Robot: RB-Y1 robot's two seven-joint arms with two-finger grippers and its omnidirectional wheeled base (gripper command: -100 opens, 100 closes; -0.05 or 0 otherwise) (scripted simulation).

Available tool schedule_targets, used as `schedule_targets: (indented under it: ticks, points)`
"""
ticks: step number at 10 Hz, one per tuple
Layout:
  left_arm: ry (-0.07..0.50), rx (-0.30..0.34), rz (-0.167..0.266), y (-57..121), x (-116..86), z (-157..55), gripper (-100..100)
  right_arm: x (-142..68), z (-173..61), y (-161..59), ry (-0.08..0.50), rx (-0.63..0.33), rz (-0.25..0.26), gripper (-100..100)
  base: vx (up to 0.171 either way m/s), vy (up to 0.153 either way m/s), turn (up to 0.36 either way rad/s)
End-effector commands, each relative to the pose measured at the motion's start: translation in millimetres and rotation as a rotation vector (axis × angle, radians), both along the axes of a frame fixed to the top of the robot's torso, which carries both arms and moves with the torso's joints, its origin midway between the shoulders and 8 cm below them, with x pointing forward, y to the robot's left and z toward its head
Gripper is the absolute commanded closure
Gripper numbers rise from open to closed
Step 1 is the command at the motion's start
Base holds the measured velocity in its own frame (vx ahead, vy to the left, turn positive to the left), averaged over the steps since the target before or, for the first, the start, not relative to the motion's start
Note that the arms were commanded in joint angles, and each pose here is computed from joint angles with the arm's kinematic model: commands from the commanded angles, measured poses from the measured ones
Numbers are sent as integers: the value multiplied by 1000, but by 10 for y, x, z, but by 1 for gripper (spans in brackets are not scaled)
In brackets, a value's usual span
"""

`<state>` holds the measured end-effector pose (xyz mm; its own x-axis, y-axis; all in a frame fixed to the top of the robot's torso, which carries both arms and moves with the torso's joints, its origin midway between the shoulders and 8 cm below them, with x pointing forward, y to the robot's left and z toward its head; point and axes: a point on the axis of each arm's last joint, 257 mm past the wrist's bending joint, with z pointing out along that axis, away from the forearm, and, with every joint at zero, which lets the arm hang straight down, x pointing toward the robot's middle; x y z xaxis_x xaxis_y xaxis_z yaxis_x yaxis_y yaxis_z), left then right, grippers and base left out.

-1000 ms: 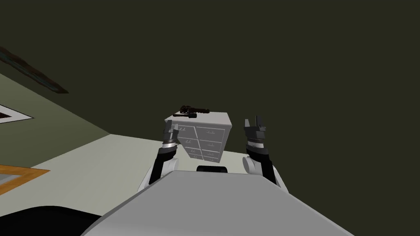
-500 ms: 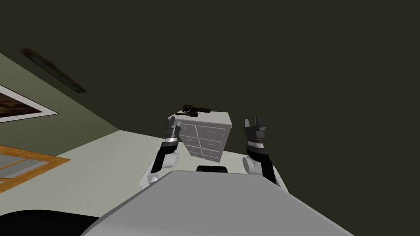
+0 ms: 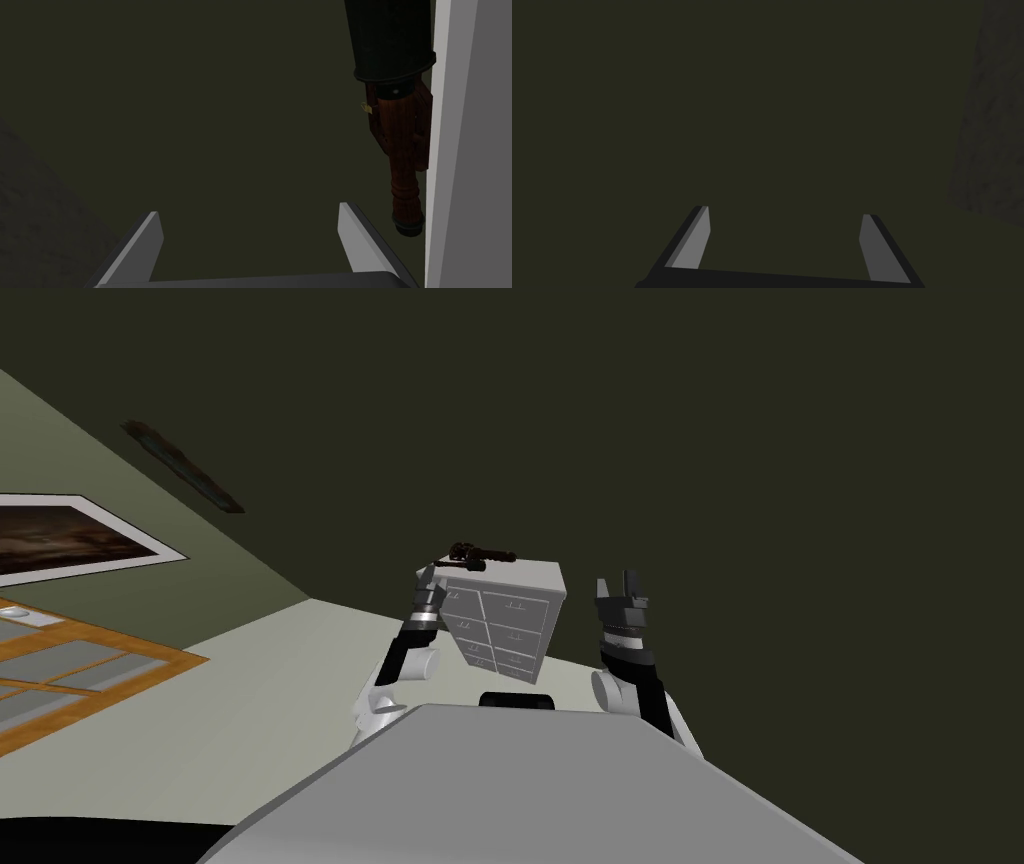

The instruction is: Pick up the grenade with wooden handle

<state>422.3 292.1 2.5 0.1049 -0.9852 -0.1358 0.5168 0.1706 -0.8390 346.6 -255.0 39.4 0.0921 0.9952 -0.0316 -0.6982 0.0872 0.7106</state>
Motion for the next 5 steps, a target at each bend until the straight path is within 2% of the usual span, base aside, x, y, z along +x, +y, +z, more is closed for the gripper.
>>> schedule_targets:
  ticks: [1,2,5]
  points:
    - [19,-3,-13,-28,115,24,-100,0,0,0,0,0,0,0,-22,-34,59]
    - [28,-4,-12,-26,126,5,-100,0,0,0,0,0,0,0,-11,-11,-8]
    - [69,-14,-55,-84,391,38,-100,0,0,0,0,0,0,0,-25,-23,106]
